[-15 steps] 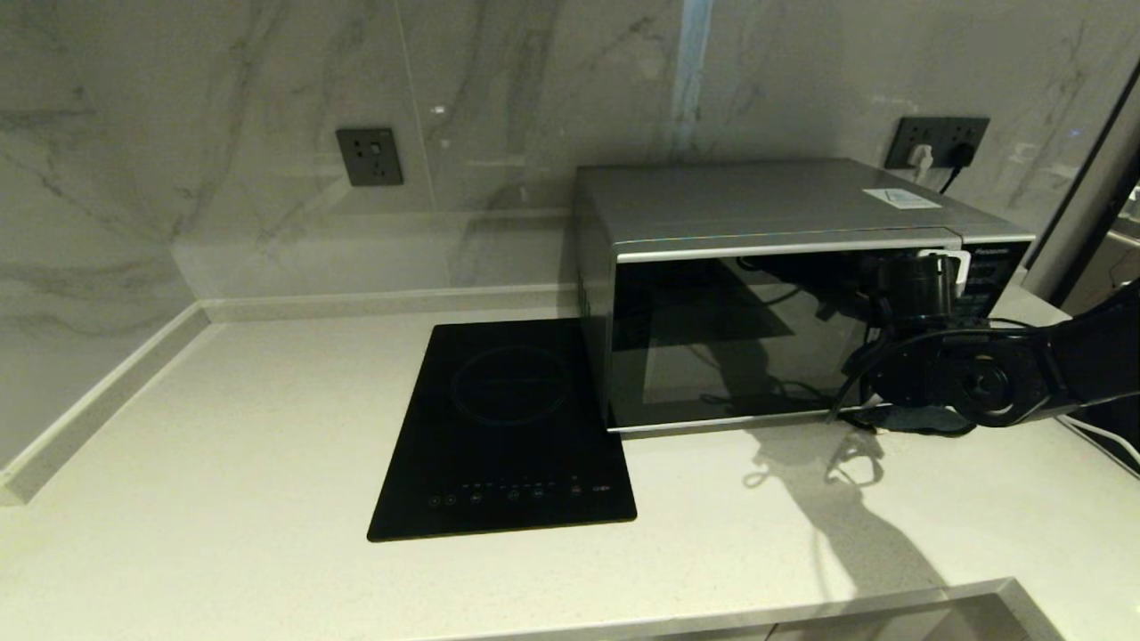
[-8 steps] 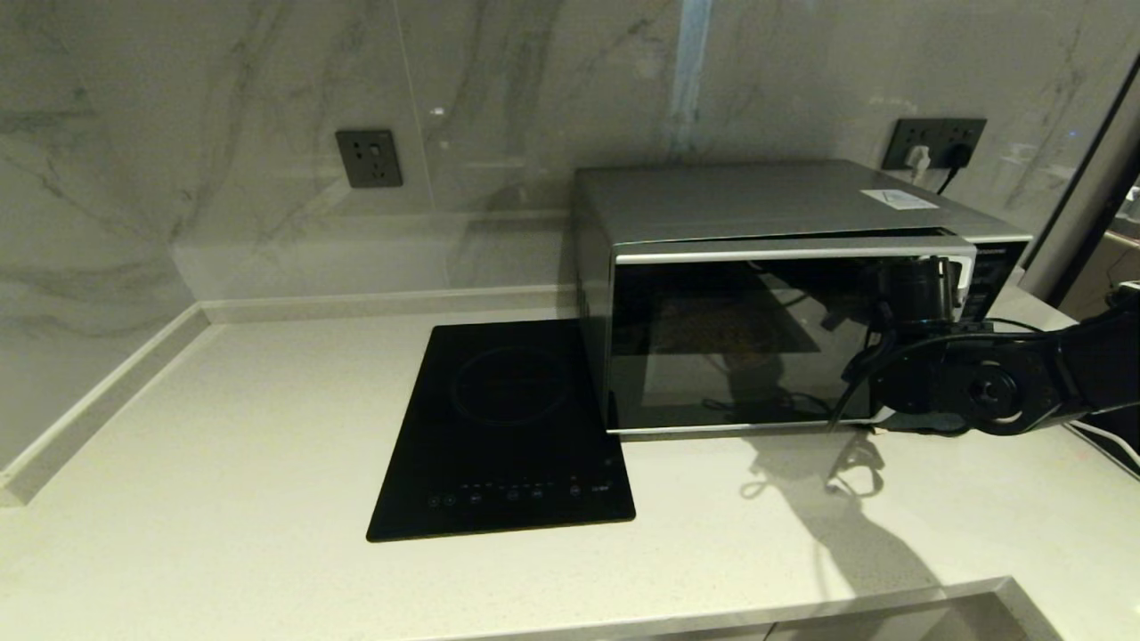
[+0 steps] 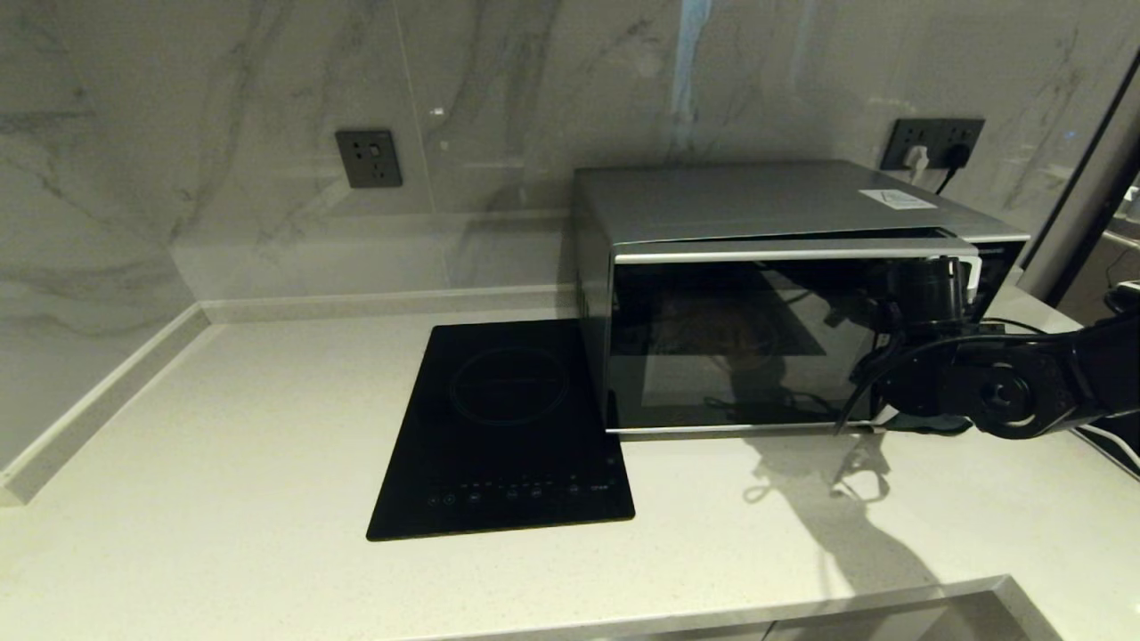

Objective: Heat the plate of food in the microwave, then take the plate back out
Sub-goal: Open the microwave oven

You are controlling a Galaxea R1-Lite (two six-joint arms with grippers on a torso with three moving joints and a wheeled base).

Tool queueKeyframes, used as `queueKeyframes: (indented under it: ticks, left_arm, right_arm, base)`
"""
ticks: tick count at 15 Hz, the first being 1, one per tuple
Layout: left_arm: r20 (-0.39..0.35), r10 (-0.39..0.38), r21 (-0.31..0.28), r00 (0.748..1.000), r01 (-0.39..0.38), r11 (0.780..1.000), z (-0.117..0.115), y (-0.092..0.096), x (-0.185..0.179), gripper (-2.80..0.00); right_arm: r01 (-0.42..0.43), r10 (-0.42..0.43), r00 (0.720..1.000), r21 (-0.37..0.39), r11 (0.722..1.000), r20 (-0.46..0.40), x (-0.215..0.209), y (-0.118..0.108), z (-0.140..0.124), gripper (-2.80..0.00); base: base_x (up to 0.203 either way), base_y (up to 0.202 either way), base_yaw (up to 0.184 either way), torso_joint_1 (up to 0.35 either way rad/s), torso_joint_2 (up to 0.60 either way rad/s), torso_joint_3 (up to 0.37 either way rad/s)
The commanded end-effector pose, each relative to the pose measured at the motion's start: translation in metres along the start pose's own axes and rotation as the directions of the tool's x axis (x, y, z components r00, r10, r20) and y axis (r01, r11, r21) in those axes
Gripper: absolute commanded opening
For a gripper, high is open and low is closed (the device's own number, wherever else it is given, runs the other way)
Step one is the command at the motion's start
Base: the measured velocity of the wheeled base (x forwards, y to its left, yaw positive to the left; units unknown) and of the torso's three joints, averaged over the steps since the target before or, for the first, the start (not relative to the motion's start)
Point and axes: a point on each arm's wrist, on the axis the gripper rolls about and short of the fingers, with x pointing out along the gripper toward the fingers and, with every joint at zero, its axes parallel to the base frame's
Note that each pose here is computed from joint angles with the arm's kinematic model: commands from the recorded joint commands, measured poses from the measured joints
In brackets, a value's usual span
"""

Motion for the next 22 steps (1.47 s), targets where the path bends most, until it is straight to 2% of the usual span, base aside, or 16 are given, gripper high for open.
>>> queueKeyframes:
  ticks: [1,5,11,14,15,16,22]
  left_arm:
    - [-0.001,0.001,-0.001,1.0,-0.001,1.0,0.0,0.0,0.0,-2.8]
    - [-0.001,0.001,-0.001,1.0,-0.001,1.0,0.0,0.0,0.0,-2.8]
    - [-0.001,0.001,-0.001,1.0,-0.001,1.0,0.0,0.0,0.0,-2.8]
    - [-0.001,0.001,-0.001,1.0,-0.001,1.0,0.0,0.0,0.0,-2.8]
    - [-0.001,0.001,-0.001,1.0,-0.001,1.0,0.0,0.0,0.0,-2.8]
    - [-0.001,0.001,-0.001,1.0,-0.001,1.0,0.0,0.0,0.0,-2.8]
    - [-0.001,0.001,-0.001,1.0,-0.001,1.0,0.0,0.0,0.0,-2.8]
  right_arm:
    - [-0.001,0.001,1.0,0.007,1.0,0.007,-0.003,-0.003,0.003,0.0]
    - [-0.022,0.021,1.0,0.026,0.999,0.023,-0.017,-0.011,0.01,0.0]
    - [-0.196,0.194,0.98,0.028,0.98,0.052,-0.069,-0.009,0.016,0.0]
    - [-0.244,0.241,0.968,0.028,0.969,0.071,-0.093,-0.021,0.018,0.0]
    - [-0.24,0.236,0.968,0.036,0.97,0.084,-0.1,-0.03,0.022,-0.54]
    - [-0.23,0.225,0.97,0.046,0.972,0.097,-0.105,-0.04,0.026,-2.8]
    - [-0.206,0.185,0.964,0.096,0.974,0.192,-0.133,-0.097,0.07,-2.8]
  base:
    - [0.0,0.0,0.0,0.0,0.0,0.0]
    - [0.0,0.0,0.0,0.0,0.0,0.0]
    - [0.0,0.0,0.0,0.0,0.0,0.0]
    - [0.0,0.0,0.0,0.0,0.0,0.0]
    - [0.0,0.0,0.0,0.0,0.0,0.0]
    - [0.0,0.0,0.0,0.0,0.0,0.0]
    - [0.0,0.0,0.0,0.0,0.0,0.0]
